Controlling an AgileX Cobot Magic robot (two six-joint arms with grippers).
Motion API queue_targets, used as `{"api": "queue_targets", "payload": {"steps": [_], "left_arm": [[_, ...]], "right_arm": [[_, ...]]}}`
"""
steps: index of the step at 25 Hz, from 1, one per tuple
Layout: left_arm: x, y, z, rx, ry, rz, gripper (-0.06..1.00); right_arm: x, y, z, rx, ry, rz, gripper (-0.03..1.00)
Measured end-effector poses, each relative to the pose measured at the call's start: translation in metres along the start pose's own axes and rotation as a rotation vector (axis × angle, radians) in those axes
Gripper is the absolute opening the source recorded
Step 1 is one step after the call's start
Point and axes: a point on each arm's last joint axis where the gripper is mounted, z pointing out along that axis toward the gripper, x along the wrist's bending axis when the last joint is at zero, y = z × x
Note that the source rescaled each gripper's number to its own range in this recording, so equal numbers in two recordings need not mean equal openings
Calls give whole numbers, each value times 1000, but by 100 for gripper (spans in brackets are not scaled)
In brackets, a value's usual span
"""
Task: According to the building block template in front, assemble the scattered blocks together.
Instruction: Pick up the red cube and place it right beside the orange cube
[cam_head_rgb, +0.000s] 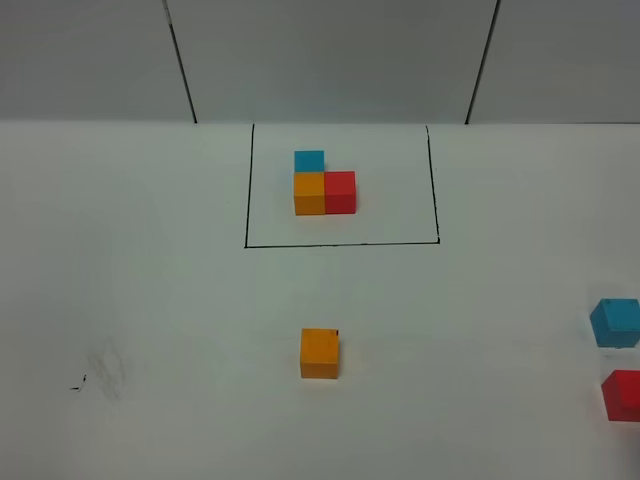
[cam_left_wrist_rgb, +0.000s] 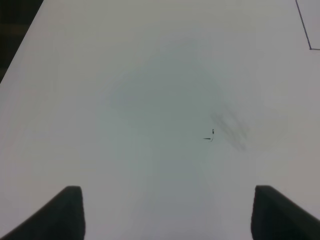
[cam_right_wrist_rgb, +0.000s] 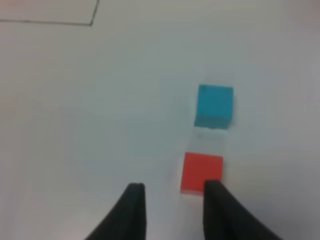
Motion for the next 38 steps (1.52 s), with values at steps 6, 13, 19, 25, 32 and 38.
{"api": "queue_targets", "payload": {"steps": [6,13,19,25,32,38], "left_arm": [[0,0,0,0,0,0,50],[0,0,0,0,-1,0,50],[0,0,0,0,-1,0,50],[0,0,0,0,-2,-1,50],[0,0,0,2,-2,0,50],[0,0,0,2,-2,-1,50]], "right_arm": [[-4,27,32,177,-43,-8,65],[-18,30,70,319,-114,123,99],[-22,26,100,427,-126,153,100],[-23,16,136,485,-120,154,100],[-23,-5,171,501,-110,149,100],[-24,-12,191,520,-106,148,97]]}}
